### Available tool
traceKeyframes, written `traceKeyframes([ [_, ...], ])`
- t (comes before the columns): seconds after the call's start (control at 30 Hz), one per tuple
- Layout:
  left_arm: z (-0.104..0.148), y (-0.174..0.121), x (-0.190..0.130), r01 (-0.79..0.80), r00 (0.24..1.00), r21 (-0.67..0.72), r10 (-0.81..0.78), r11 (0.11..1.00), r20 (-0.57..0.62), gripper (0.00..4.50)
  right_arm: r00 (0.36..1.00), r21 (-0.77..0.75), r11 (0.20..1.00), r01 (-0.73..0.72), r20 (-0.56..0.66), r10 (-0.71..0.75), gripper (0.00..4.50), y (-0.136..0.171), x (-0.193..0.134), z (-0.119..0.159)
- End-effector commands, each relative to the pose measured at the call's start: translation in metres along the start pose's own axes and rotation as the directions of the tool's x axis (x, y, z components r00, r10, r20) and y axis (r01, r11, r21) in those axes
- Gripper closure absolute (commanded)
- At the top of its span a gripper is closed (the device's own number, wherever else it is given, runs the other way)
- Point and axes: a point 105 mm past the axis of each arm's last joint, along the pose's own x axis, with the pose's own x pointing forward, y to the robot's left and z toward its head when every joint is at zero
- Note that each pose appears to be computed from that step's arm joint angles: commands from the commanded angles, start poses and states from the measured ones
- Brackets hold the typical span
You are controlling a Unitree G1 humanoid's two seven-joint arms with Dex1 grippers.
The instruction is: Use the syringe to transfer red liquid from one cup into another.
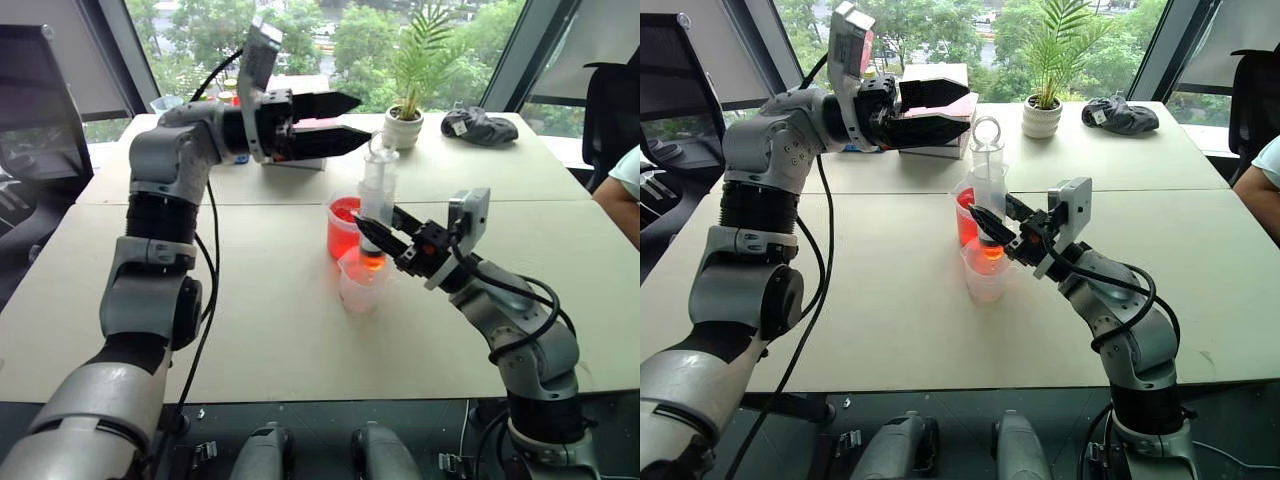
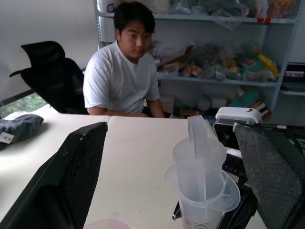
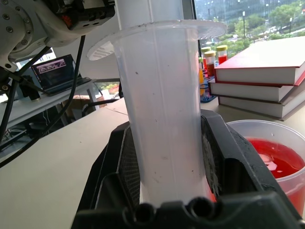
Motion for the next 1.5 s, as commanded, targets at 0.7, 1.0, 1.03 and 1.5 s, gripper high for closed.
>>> traceKeyframes([
  [0.7, -0.012, -0.016, 0.024, 0.087, 0.995, -0.051, -0.089, 0.995, -0.037, 4.42, 0.999, -0.035, 0.999, -0.016, 0.034, 0.018, 3.12, 0.006, 0.002, 0.008],
  [1.0, -0.027, -0.022, 0.025, 0.1, 0.991, -0.053, -0.105, 0.994, -0.085, 4.42, 0.998, -0.058, 0.998, -0.029, 0.057, 0.032, 3.12, 0.008, 0.004, 0.02],
  [1.03, -0.029, -0.023, 0.025, 0.101, 0.99, -0.054, -0.106, 0.993, -0.092, 4.42, 0.998, -0.062, 0.998, -0.029, 0.059, 0.033, 3.12, 0.008, 0.005, 0.021],
  [1.5, -0.064, -0.026, 0.024, 0.084, 0.983, -0.1, -0.099, 0.991, -0.156, 4.42, 0.994, -0.113, 0.994, 0.0, 0.108, 0.013, 3.12, -0.001, 0.005, 0.051],
])
